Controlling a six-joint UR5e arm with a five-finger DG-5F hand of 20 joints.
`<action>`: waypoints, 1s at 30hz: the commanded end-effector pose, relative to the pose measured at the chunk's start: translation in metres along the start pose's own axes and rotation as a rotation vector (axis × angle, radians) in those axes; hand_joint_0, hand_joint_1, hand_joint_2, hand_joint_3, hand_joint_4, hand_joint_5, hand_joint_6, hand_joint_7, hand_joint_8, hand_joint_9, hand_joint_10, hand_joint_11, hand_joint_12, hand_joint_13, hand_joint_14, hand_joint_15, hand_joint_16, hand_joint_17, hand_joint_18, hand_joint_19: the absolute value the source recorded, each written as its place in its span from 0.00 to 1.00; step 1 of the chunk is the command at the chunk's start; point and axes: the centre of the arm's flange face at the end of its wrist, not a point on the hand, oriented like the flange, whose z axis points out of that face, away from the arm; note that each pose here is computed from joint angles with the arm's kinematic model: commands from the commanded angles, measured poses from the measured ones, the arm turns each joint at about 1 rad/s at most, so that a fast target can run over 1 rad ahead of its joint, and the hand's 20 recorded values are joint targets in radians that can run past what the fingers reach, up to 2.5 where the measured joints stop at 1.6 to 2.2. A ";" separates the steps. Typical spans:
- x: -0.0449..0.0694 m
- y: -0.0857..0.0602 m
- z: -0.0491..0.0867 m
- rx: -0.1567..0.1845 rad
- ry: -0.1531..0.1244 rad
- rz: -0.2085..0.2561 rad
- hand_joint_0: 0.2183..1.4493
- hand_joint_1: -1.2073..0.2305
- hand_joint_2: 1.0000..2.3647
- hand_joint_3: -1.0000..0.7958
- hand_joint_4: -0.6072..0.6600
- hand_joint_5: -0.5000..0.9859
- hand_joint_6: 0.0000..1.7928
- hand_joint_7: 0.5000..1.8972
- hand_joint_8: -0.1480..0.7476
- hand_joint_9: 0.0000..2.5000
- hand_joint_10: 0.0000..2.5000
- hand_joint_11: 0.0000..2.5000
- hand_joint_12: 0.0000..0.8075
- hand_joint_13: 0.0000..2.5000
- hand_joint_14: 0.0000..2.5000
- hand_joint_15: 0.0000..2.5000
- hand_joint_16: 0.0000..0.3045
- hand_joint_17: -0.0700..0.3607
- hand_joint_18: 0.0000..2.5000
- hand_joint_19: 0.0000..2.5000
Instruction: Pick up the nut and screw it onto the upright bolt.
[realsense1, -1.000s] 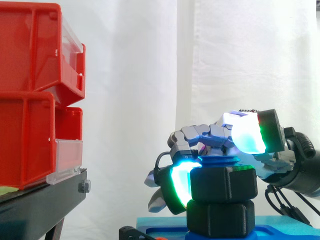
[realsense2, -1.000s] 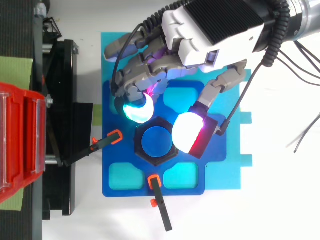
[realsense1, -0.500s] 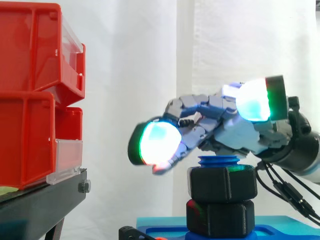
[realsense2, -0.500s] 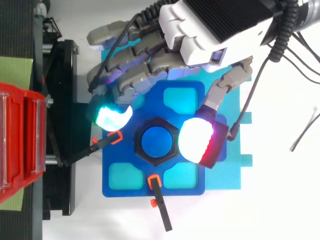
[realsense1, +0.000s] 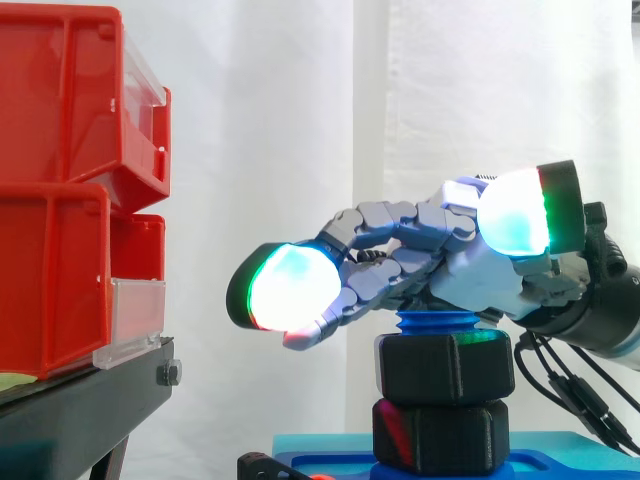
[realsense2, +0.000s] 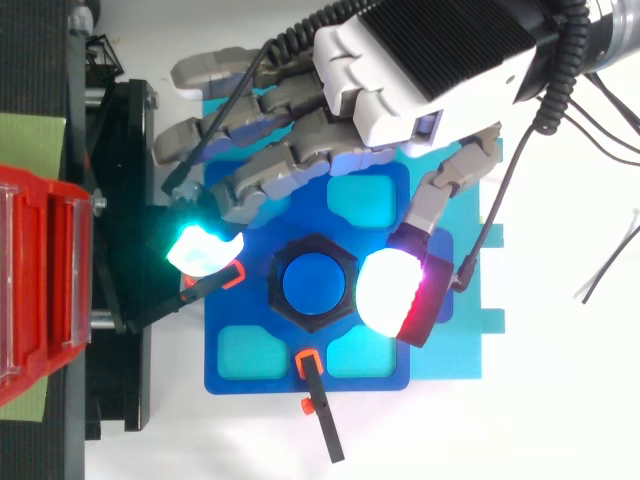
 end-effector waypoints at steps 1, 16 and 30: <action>0.008 -0.002 -0.006 0.016 0.000 0.004 0.17 0.73 0.00 0.28 0.60 0.22 0.28 0.09 0.40 0.13 0.00 0.00 0.41 0.01 0.00 0.00 0.14 0.38 0.00 0.00; 0.016 -0.004 -0.010 0.022 -0.011 0.002 0.17 0.75 0.00 0.28 0.64 0.24 0.28 0.38 0.43 0.13 0.00 0.00 0.42 0.01 0.00 0.00 0.14 0.38 0.00 0.00; 0.016 -0.004 -0.011 0.025 -0.005 -0.003 0.16 0.78 0.00 0.28 0.65 0.28 0.28 0.50 0.45 0.13 0.00 0.00 0.44 0.02 0.00 0.00 0.15 0.40 0.00 0.00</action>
